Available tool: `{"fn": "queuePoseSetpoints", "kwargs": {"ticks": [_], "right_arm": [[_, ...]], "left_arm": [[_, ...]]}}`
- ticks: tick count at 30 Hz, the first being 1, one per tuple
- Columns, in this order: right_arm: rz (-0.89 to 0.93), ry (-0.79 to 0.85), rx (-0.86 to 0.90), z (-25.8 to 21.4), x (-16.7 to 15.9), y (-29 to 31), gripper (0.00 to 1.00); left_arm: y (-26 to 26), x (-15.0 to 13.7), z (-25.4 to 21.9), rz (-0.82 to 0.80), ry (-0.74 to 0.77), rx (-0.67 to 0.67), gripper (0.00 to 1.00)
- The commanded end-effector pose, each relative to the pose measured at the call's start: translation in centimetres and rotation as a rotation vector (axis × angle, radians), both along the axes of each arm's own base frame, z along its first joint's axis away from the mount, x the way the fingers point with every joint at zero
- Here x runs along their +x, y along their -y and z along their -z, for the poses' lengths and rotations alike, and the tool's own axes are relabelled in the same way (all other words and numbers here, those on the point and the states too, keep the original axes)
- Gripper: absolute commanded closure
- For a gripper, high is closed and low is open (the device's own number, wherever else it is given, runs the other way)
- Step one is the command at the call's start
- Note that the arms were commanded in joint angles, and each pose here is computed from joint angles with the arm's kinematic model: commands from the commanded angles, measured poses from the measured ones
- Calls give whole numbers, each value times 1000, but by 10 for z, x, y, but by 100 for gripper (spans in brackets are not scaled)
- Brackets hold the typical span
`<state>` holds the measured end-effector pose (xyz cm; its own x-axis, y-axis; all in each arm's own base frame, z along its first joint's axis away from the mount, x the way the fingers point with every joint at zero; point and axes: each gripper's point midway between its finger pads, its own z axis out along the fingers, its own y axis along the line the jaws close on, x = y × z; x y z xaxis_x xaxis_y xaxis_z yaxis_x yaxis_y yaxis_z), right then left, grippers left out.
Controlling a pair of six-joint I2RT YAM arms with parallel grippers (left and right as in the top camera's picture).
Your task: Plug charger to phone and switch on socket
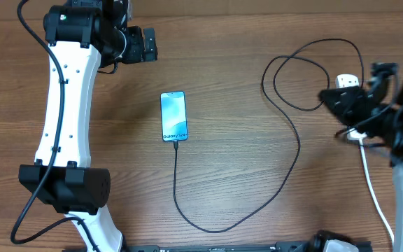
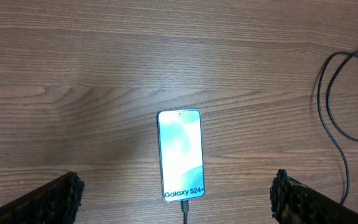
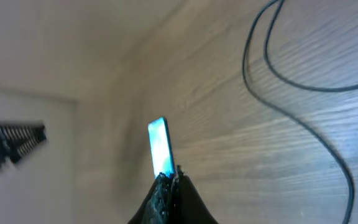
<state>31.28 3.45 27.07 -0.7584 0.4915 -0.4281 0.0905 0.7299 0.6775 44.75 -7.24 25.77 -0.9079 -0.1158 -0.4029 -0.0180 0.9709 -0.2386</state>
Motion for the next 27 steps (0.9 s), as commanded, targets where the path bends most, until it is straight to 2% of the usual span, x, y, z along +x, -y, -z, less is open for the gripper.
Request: {"fn": "queuePoseSetpoints", "kwargs": {"ticks": [1,2,4,5,10,22,27], "right_arm": [[20,56,-208,-13,-21,-7,84],[11,62,-223,-15,-28,-11,81],[-12,75,-251,-20,-46,-20,64],[-29,89,-255,-25,-61,-25,0],[-29,108,-251,-31,-75,-26,0],[27,101,-327,-26,-68,-11,0],[-23,241,-437,-32,-61,-4,0]], "left_arm": [[2,0,2,6,-6,-5,1],[2,0,2,6,-6,-5,1],[2,0,2,6,-6,-5,0],[2,0,2,6,-6,-5,0],[2,0,2,6,-6,-5,1],[2,0,2,6,-6,-5,0],[2,0,2,6,-6,-5,0]]}}
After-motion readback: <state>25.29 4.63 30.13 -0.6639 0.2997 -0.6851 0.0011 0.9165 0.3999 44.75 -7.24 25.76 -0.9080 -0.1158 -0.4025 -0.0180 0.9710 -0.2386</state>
